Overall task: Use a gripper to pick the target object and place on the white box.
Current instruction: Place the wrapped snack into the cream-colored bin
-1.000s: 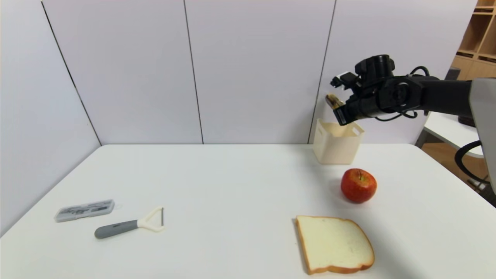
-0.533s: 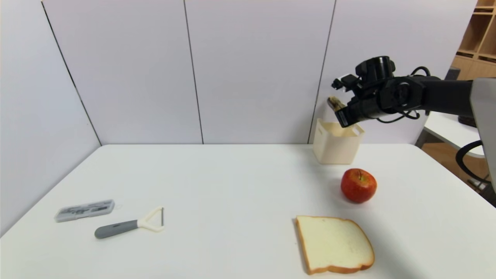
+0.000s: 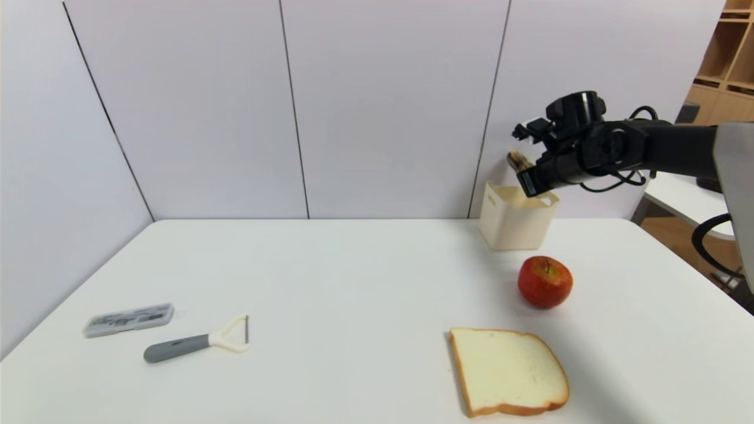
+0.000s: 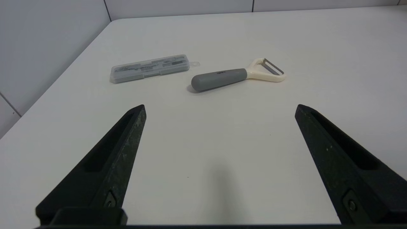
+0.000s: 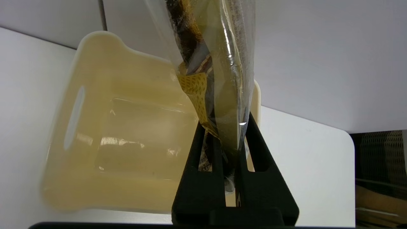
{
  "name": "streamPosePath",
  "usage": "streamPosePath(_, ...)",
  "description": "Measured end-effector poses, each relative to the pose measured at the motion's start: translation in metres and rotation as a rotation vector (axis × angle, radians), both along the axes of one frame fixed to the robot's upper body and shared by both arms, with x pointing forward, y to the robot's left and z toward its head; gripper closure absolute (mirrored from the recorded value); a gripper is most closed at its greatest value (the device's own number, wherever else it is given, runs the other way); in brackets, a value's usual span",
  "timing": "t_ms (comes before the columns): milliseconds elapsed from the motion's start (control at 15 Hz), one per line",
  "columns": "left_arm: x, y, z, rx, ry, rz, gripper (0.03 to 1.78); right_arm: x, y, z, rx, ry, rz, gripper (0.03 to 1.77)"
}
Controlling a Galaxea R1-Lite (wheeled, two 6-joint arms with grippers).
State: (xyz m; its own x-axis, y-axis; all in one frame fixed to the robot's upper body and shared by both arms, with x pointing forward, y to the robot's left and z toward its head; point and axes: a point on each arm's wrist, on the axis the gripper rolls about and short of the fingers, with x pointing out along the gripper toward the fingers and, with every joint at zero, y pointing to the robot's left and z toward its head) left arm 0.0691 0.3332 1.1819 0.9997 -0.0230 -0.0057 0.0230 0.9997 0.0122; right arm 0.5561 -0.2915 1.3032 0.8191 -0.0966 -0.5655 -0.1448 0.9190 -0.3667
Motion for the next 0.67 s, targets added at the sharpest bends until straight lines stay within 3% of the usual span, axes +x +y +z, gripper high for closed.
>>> streamPosePath(333, 0.0000, 0.0000, 0.0000, 0.000, 0.000, 0.000, 0.12, 0.0008, -0.0001, -0.0015, 0.022, -0.001, -0.017, 1.64)
streamPosePath(667, 0.0000, 0.0000, 0.0000, 0.000, 0.000, 0.000, 0.12, -0.0034, 0.0018, -0.0070, 0.153, 0.048, -0.103, 1.64)
